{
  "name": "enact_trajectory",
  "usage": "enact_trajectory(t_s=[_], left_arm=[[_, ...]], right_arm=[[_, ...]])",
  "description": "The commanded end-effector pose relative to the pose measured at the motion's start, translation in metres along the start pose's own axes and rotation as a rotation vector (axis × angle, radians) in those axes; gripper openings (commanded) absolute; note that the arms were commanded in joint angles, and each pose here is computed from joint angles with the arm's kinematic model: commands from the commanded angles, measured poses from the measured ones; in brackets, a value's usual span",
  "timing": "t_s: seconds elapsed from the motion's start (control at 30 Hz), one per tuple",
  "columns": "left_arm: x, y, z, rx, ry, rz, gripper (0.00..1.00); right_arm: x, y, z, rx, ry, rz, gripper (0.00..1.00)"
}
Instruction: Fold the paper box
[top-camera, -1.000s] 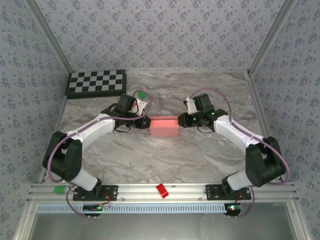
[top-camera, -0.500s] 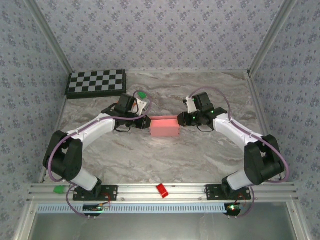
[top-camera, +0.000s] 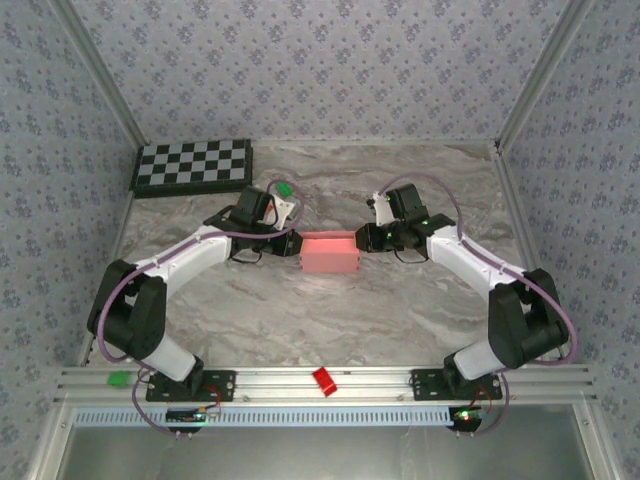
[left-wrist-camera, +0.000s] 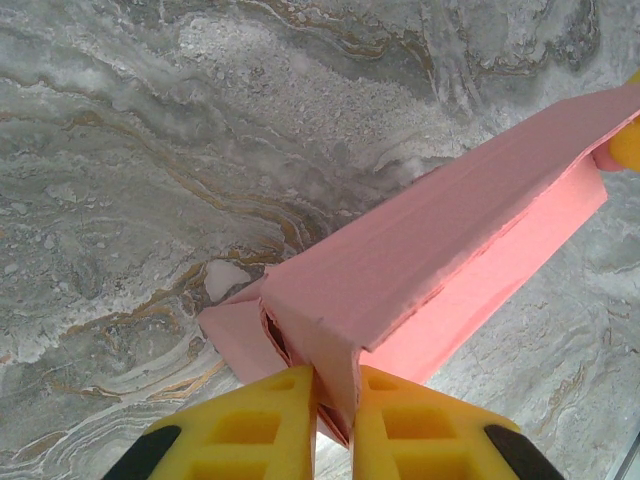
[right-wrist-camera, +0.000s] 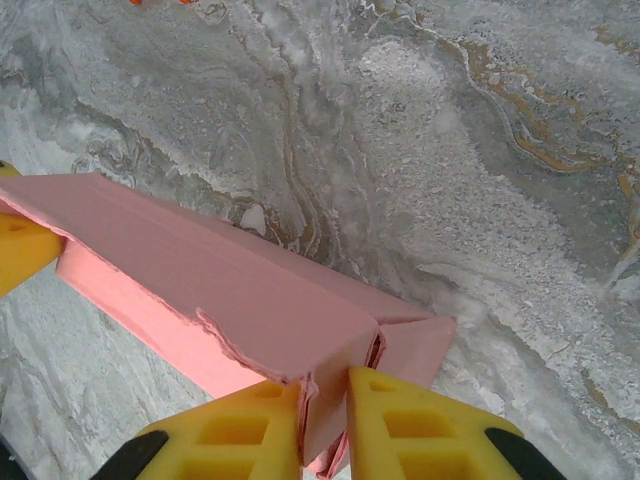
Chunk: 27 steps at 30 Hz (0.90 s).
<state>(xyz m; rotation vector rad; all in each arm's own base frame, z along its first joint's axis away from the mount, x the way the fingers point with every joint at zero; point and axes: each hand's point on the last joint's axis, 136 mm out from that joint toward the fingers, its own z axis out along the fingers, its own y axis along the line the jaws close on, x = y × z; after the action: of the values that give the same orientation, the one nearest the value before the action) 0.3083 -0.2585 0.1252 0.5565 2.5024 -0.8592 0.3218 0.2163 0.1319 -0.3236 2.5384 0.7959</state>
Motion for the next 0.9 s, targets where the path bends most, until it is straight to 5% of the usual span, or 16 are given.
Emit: enact_trajectory(t_s=[0.0,0.87], left_arm=[[0.002,0.0,0.003,0.0,0.026,0.001,0.15],[0.019,0.007,0.006,-0.024,0.065,-0.008,0.12]], right_arm=[[-0.004,0.012,-0.002,-0.049,0.016,0.011,0.2],[0.023,-0.008,0.012,0.037,0.091,0.021,0.15]])
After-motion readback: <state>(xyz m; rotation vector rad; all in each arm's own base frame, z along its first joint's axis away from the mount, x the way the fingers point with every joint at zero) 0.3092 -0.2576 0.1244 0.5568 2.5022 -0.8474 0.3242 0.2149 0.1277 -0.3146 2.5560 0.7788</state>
